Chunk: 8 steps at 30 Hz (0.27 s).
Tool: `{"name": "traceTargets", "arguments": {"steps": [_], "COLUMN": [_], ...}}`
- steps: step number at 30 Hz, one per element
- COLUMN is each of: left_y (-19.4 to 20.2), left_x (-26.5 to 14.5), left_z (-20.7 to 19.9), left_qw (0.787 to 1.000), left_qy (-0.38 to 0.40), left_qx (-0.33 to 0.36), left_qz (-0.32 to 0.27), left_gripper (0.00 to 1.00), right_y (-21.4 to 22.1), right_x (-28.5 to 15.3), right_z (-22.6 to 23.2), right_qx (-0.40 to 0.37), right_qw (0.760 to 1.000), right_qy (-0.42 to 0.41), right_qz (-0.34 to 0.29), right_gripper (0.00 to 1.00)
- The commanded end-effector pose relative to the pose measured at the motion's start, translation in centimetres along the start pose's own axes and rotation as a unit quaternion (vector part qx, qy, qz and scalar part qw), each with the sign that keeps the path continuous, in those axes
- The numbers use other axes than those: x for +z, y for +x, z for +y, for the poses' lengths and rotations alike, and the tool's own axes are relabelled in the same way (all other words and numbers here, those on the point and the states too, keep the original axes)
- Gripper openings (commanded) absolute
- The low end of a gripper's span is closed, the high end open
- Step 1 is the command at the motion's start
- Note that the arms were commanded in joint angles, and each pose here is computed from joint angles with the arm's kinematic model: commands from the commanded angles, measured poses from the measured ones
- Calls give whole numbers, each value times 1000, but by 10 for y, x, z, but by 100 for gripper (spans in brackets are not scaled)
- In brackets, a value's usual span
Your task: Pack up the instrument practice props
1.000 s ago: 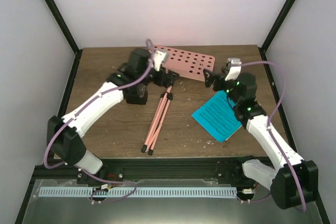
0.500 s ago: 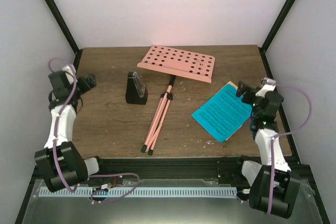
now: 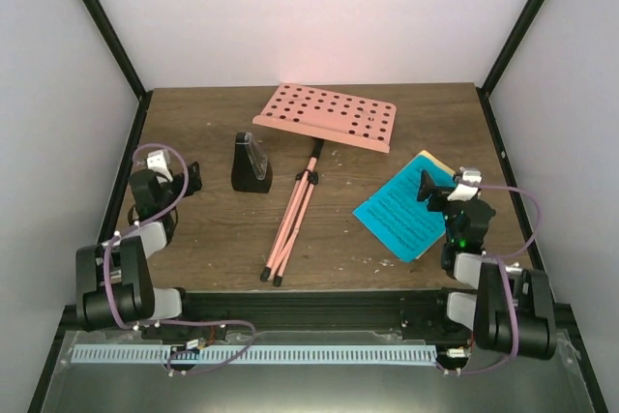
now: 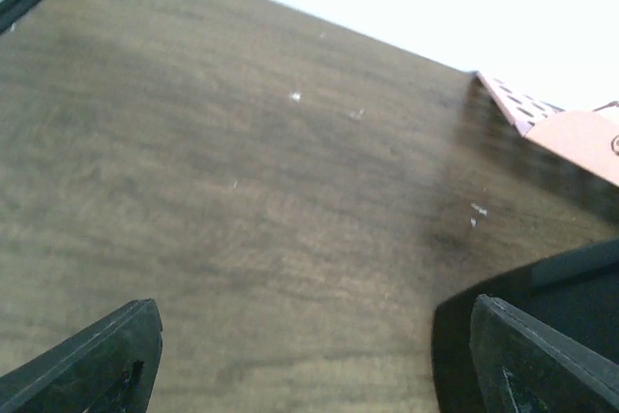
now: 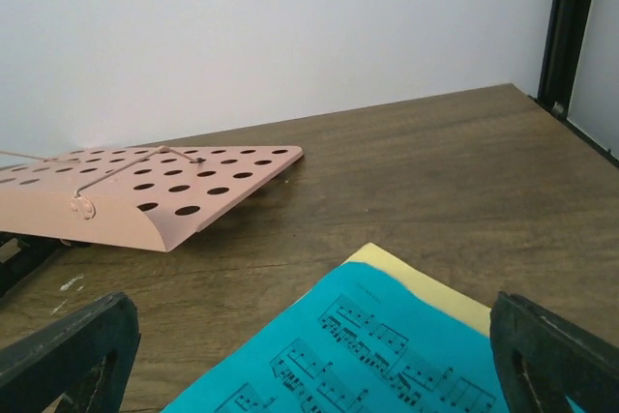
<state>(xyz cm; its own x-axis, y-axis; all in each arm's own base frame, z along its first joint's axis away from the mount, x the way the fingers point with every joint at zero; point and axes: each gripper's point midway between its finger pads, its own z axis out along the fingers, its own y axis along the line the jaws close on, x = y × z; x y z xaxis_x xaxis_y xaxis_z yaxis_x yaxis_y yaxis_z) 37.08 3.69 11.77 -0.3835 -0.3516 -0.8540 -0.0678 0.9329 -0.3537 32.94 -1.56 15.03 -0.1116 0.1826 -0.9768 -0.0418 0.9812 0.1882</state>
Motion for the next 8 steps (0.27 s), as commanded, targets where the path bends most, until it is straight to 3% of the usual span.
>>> {"name": "traceTargets", "arguments": {"steps": [1,8], "left_y": [-39,-41], "left_x": [6,16], "left_z": [-10,-16], "left_qw": [993,991], "left_qy": [18,35], "left_qx": [69,81], "left_qz": [-96,-98], "left_gripper": [89,89], "right_y": [-29,-22], "right_x": [5,19], "right_z": [9,10], "right_qx": [-58,-63], "right_qw": [995,995], "right_qy": [-21,-35], "right_qz": [-80,-76], "right_gripper": [100,100]}}
